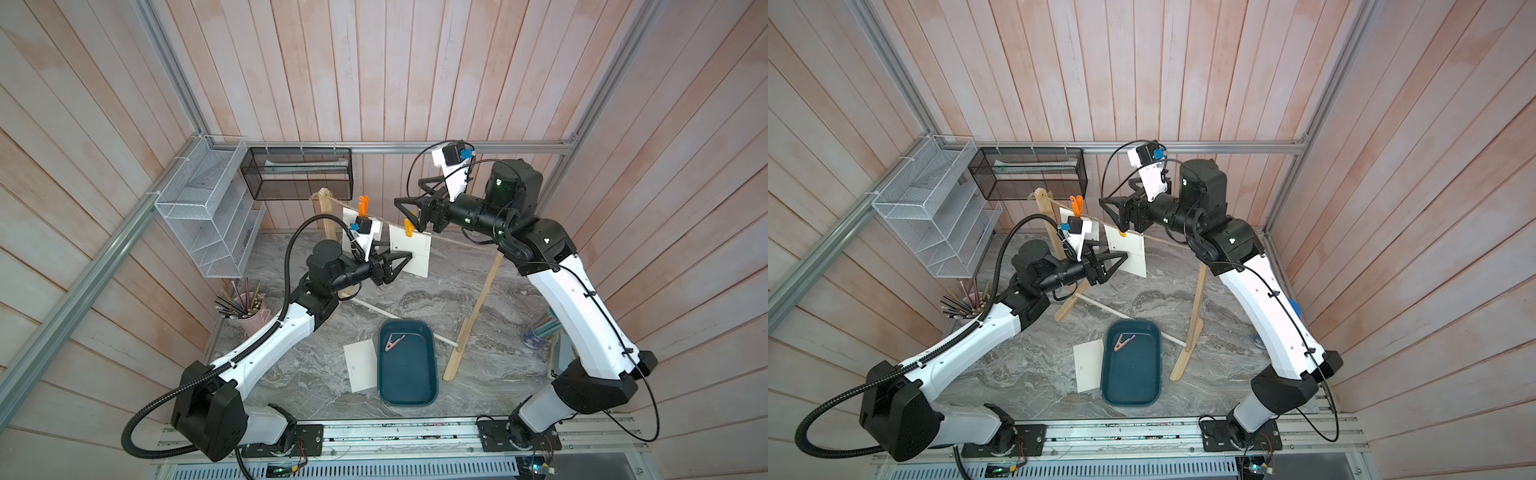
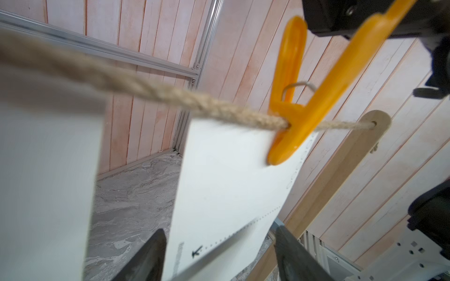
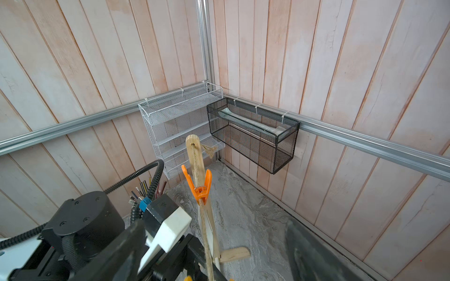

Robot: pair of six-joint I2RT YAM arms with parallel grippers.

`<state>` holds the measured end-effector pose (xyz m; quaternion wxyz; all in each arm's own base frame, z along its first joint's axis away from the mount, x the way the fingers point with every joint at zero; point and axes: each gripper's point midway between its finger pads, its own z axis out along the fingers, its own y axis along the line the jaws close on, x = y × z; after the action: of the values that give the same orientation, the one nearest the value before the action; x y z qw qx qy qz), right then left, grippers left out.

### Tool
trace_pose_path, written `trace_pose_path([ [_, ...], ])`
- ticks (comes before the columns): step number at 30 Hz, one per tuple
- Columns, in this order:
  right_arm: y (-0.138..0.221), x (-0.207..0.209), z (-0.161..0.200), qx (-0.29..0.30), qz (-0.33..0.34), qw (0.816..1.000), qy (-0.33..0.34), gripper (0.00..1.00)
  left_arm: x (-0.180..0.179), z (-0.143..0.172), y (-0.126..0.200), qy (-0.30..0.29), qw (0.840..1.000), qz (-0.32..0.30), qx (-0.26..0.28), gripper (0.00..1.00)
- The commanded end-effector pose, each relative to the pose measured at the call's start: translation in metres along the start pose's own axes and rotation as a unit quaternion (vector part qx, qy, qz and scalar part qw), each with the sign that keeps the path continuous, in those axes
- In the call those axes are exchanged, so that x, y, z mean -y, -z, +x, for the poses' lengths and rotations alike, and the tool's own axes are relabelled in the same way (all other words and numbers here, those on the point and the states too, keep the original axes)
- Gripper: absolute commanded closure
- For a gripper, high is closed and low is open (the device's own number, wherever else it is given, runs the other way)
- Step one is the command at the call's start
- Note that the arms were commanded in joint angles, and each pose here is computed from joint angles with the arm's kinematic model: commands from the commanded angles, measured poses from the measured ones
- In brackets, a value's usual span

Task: Remove the postcards from the strings
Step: Pinch the postcard on the clothesline.

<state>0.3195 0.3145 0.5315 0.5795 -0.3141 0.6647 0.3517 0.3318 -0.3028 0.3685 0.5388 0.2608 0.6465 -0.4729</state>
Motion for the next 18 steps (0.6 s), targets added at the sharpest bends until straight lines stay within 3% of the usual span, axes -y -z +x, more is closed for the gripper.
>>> trace_pose_path([
  [1,0.003,0.003,-0.005,0.002,0.004,1.000,0.008,0.10,-0.004,0.005,-0.003,-0.008,1.000,0.007,-0.005,0.27],
  [13,0.001,0.011,0.002,-0.011,0.005,1.000,0.007,0.10,-0.003,0.000,0.000,-0.018,0.999,0.024,0.011,0.27],
  [18,-0.003,0.015,0.008,-0.019,0.001,1.000,0.002,0.10,0.001,0.000,0.003,-0.019,0.999,0.036,0.018,0.37],
])
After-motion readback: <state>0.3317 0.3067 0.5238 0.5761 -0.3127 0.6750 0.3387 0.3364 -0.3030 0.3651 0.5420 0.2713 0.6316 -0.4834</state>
